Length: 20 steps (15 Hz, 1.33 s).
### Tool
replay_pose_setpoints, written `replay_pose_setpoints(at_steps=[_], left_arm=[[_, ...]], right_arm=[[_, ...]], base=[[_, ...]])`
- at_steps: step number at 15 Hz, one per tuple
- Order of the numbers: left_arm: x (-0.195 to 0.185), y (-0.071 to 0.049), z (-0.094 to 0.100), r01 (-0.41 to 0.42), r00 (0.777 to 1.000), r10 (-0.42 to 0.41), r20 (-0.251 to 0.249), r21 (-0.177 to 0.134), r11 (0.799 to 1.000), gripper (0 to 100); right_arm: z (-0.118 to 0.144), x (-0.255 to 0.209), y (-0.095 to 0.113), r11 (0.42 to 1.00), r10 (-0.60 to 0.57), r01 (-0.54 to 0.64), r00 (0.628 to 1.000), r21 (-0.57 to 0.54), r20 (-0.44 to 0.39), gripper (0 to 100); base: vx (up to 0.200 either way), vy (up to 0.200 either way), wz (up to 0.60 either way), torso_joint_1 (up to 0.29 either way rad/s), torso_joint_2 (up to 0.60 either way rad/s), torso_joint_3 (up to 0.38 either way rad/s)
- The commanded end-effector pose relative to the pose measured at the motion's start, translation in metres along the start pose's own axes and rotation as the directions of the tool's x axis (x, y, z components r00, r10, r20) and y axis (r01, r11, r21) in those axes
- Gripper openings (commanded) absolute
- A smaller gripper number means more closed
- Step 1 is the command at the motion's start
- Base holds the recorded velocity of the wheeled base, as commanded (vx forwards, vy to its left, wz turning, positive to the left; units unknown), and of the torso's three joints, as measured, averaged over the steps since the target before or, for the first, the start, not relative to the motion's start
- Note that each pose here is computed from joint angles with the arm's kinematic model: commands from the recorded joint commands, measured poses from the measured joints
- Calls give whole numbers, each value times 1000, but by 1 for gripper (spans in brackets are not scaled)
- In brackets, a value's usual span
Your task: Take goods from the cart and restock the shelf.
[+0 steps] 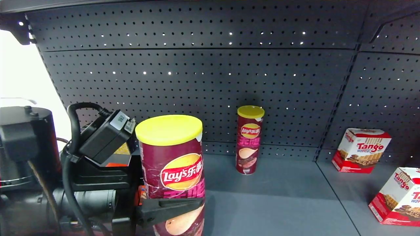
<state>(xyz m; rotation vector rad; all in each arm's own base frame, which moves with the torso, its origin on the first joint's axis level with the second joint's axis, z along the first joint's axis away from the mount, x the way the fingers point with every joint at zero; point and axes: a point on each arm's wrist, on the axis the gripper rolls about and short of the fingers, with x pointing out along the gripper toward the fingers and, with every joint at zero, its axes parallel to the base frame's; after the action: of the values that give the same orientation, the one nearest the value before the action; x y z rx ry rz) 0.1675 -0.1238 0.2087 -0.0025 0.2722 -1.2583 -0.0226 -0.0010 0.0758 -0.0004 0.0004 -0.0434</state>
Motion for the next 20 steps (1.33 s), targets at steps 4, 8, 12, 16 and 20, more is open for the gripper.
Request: replay_pose_setpoints(at_steps=[4,8,12,16,20], left_arm=[[0,0,2,-3,1000,3,5,4,1000,0],[-1,1,2,-6,1000,6,6,3,1000,0],[-1,1,2,-7,1000,7,8,3,1000,0],[-3,-1,3,-15,1000,15,13,7,1000,0],[-15,-9,-4,-64,998,64,13,5,998,0]], right_arm=[[0,0,0,1000,0,0,1000,-1,-1,100],[0,0,0,1000,0,0,1000,0,-1,100],[0,0,0,1000,0,0,1000,0,0,100],[0,0,0,1000,11,-11,1000,-3,-10,100],[76,-6,0,992,32,-45,993,117,111,100]], base=[[0,0,0,0,0,0],[0,0,-450,3,7,4],[0,0,0,0,0,0],[0,0,0,0,0,0],[0,0,0,0,0,0]])
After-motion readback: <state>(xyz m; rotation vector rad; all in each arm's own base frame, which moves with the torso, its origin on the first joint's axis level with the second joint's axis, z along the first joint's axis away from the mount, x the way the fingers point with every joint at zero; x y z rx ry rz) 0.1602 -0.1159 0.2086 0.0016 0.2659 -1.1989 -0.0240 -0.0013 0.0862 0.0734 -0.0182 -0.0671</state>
